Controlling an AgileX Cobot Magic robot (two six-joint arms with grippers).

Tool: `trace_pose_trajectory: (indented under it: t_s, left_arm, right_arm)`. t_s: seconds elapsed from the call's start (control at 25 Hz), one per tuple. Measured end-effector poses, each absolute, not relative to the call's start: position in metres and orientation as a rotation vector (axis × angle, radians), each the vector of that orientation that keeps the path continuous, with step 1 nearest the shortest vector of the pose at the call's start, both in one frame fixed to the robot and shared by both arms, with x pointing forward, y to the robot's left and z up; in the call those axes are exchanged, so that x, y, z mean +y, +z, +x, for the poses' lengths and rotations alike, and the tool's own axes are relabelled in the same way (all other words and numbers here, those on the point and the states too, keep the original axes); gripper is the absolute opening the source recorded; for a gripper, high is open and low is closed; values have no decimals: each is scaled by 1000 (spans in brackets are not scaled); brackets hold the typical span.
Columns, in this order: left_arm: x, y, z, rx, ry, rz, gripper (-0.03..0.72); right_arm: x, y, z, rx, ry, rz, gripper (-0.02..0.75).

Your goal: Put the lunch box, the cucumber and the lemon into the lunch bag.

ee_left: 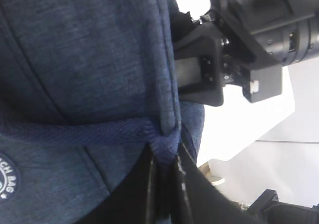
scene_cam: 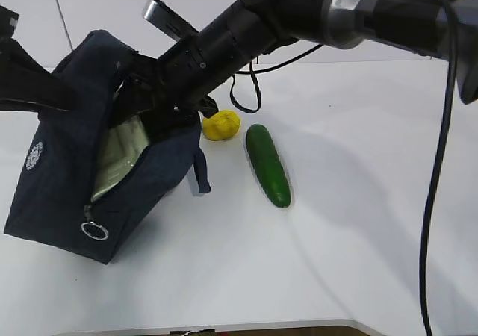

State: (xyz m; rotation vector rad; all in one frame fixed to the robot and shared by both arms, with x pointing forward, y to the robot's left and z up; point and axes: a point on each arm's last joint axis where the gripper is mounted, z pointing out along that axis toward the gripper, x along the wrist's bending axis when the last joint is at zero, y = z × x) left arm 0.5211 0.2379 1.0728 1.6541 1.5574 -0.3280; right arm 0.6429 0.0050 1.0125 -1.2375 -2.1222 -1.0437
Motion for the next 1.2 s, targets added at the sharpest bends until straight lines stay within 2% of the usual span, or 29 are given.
trace_pose_trajectory:
  t_s: [0.16, 0.44, 0.72, 0.88, 1.2]
  left_arm:
    - [237, 1073, 520, 1553, -345, 1656, 0]
    - [237, 1073, 520, 1552, -355, 1652, 0]
    - [241, 1070, 524, 1577, -273, 1671, 0]
    - [244, 1068, 524, 1599, -234, 1697, 0]
    - [248, 1063, 522, 1623, -201, 1773, 0]
  right_arm:
    - [7, 1015, 646, -2117, -1105, -1243, 458]
    - [6, 1019, 651, -2147, -1163, -1236, 466]
    - [-7, 1058, 650, -2390, -1091, -1087, 467]
    - [-19, 1080, 657, -2575, -1070, -1176, 467]
    - [-52, 1094, 665, -2870, -864, -1465, 465]
